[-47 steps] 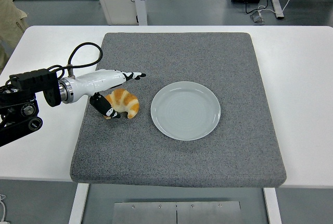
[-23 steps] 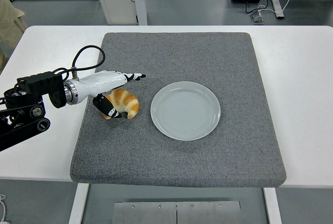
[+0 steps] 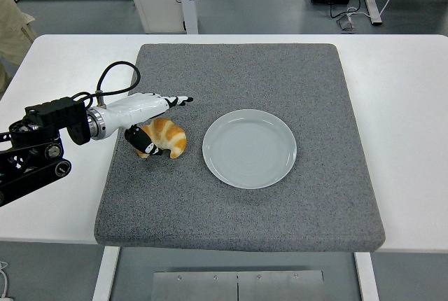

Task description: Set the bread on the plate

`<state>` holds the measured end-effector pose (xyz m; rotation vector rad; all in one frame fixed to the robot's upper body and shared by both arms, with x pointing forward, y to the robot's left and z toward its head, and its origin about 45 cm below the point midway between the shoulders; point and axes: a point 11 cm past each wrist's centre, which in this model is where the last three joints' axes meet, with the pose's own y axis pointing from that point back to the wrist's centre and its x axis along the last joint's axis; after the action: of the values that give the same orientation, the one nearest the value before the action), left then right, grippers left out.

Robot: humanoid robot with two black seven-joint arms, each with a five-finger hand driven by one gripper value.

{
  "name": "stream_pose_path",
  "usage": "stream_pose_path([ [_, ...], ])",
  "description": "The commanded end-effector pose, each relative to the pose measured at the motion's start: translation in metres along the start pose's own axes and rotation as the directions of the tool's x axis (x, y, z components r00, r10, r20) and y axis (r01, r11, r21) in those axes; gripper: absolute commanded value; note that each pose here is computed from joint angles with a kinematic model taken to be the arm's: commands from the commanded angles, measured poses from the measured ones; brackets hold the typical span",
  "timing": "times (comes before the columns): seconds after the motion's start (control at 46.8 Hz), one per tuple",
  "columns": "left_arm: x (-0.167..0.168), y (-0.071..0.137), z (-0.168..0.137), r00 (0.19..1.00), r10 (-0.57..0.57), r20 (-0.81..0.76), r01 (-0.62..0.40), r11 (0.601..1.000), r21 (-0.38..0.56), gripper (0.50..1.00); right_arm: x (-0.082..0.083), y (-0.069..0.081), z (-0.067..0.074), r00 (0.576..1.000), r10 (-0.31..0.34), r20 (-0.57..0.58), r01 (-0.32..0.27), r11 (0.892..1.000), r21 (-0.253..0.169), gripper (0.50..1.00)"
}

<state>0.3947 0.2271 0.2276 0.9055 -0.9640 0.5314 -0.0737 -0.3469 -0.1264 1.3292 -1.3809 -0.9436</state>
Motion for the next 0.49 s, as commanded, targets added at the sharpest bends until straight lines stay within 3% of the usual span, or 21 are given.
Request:
stream_pose_path([
  [0.0, 0.0005, 0.0000, -0.0003, 1.000, 0.005, 0.000, -0.005, 1.000, 0.001, 0.883, 0.0000, 0.0000, 0.0000, 1.000, 0.000, 0.000, 0.000, 1.000, 0.000, 1.000],
  [0.064, 0.0002, 0.0001, -0.0008, 1.000, 0.007, -0.001, -0.007, 1.000, 0.001, 0.830, 0.0000, 0.0000, 0.0000, 1.000, 0.000, 0.000, 0.000, 1.000, 0.000, 1.000],
  [0.171, -0.0032, 0.0005, -0.0019, 1.000, 0.001, -0.010, -0.001, 1.000, 0.003, 0.650, 0.0000, 0.0000, 0.0000, 1.000, 0.000, 0.000, 0.000, 1.000, 0.000, 1.000],
  [0.321, -0.0060, 0.0008, -0.0025, 1.000, -0.003, -0.017, 0.004, 1.000, 0.005, 0.506, 0.0000, 0.0000, 0.0000, 1.000, 0.000, 0.000, 0.000, 1.000, 0.000, 1.000],
  [0.47, -0.0059, 0.0012, -0.0027, 1.000, -0.003, -0.017, 0.003, 1.000, 0.003, 0.500, 0.0000, 0.0000, 0.0000, 1.000, 0.000, 0.000, 0.000, 1.000, 0.000, 1.000],
])
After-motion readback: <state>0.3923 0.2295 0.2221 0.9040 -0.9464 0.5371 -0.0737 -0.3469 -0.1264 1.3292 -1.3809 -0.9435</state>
